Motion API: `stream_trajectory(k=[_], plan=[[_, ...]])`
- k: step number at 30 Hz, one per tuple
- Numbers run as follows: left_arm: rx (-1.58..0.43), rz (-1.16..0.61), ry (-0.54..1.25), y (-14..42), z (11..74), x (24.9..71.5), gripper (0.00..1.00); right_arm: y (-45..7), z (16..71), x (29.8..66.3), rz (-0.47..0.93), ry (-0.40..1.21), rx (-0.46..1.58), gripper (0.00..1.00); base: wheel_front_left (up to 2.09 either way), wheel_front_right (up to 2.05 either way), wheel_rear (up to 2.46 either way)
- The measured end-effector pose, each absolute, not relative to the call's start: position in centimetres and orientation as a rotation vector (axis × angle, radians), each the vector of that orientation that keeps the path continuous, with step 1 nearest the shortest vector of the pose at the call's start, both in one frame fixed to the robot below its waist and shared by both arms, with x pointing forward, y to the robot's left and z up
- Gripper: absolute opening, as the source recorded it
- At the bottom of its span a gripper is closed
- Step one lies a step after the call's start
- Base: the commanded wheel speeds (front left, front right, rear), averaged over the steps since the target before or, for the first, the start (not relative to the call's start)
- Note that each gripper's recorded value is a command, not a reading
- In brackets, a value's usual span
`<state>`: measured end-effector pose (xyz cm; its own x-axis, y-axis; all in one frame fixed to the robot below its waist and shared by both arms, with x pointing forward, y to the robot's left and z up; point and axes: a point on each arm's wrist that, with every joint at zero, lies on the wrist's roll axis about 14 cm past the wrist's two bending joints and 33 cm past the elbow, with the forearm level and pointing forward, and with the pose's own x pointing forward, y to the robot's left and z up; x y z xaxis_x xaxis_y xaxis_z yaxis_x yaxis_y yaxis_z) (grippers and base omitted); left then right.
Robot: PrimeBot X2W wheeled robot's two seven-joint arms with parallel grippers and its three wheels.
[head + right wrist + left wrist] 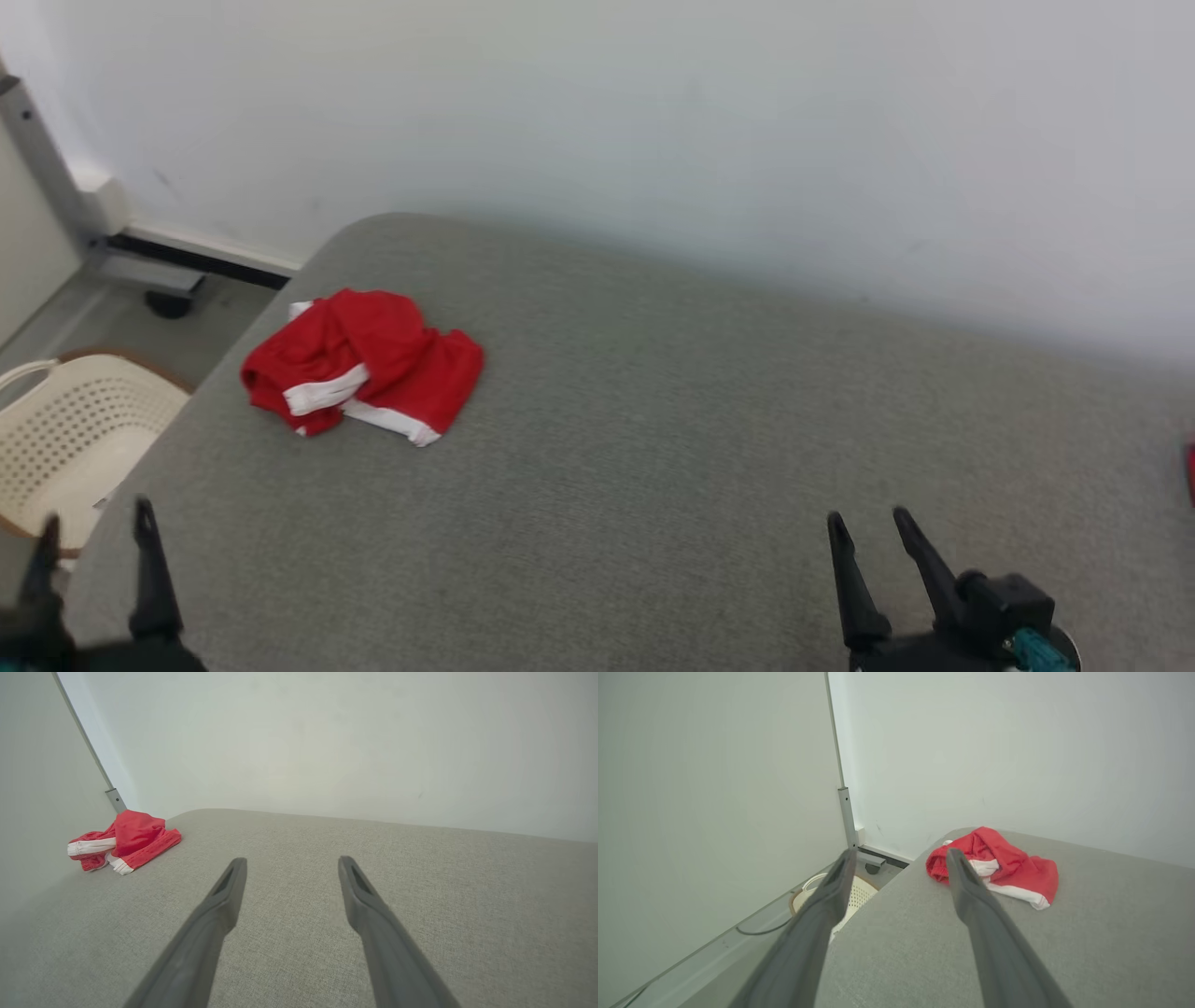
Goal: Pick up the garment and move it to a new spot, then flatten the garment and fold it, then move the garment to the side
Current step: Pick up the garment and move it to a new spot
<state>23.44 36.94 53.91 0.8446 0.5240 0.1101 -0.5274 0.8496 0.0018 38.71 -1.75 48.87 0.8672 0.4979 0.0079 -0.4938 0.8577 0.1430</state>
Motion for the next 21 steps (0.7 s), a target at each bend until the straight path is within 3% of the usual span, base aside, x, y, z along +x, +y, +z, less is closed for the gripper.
stream_trajectory(k=[13, 21], plan=[[0.076, 0.374, -0.163, 38.3, 61.8, 38.6, 1.0, -4.8, 52.5, 42.0, 0.435, -0.091, 0.169, 1.0, 0.0, 0.0, 0.0], [0.052, 0.294, 0.006, 37.4, 59.1, 47.4, 1.0, -9.2, 50.5, 43.5, 0.311, -0.056, 0.169, 1.0, 0.0, 0.0, 0.0]])
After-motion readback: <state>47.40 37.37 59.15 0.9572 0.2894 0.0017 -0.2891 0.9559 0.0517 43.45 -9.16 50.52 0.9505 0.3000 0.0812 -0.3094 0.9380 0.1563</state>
